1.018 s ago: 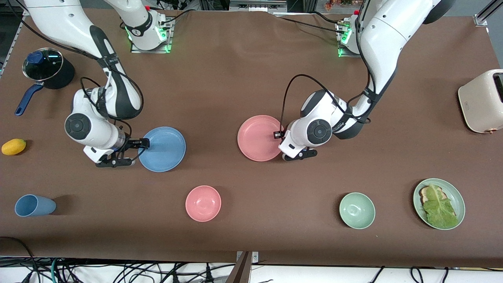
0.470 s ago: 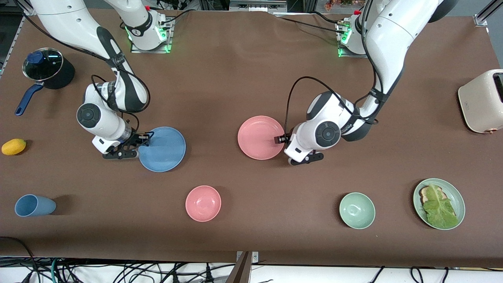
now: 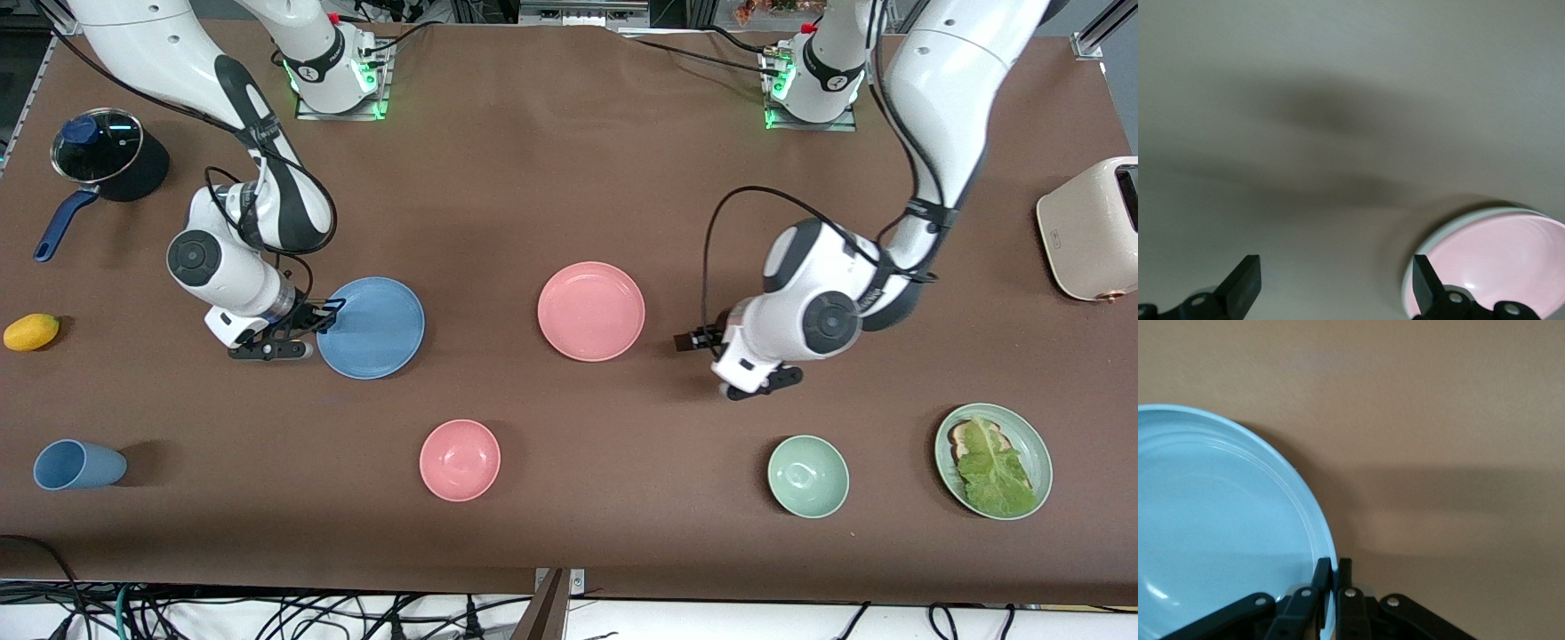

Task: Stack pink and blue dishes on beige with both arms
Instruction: 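Grasp the blue plate rim with the right gripper while the left gripper withdraws, then slide the blue plate with the right gripper onto the pink plate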

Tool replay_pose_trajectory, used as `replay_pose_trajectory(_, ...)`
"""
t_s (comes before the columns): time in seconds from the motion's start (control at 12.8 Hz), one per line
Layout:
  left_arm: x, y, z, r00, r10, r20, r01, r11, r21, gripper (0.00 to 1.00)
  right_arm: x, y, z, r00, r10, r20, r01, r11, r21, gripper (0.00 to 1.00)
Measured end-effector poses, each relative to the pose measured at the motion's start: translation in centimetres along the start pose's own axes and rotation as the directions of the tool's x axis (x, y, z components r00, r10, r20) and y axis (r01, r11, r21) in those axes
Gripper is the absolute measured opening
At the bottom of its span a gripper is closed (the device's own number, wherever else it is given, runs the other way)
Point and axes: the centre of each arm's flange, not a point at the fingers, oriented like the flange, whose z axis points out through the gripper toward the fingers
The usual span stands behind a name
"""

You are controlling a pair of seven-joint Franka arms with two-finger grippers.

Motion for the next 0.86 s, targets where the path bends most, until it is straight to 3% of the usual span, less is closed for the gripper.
replay_pose_trajectory(0.24, 3.2, -6.7, -2.0, 0.999, 0.023, 0.021, -0.023, 1.0, 0.007, 1.0, 3.3, -2.2, -7.8, 0.999, -0.029, 0.043, 0.028, 0.999, 0.019, 0.05)
replay_pose_trajectory(0.47, 5.2, -13.1, -4.3, 0.999, 0.033, 0.03, -0.035, 0.998, 0.046, 1.0, 5.3, -6.5, -17.0, 0.997, -0.038, 0.072, 0.029, 0.991, 0.128, 0.05)
replay_pose_trajectory(0.55, 5.7, -15.1, -4.9, 0.998, 0.049, 0.031, -0.051, 0.997, 0.06, 1.0, 5.3, -8.4, -18.4, 0.997, -0.02, 0.076, 0.008, 0.988, 0.153, 0.05)
replay_pose_trajectory(0.86, 6.5, -21.0, -7.2, 0.991, 0.118, 0.06, -0.123, 0.989, 0.082, 1.0, 2.7, -21.4, -17.9, 0.99, 0.12, 0.079, -0.131, 0.98, 0.152, 0.05)
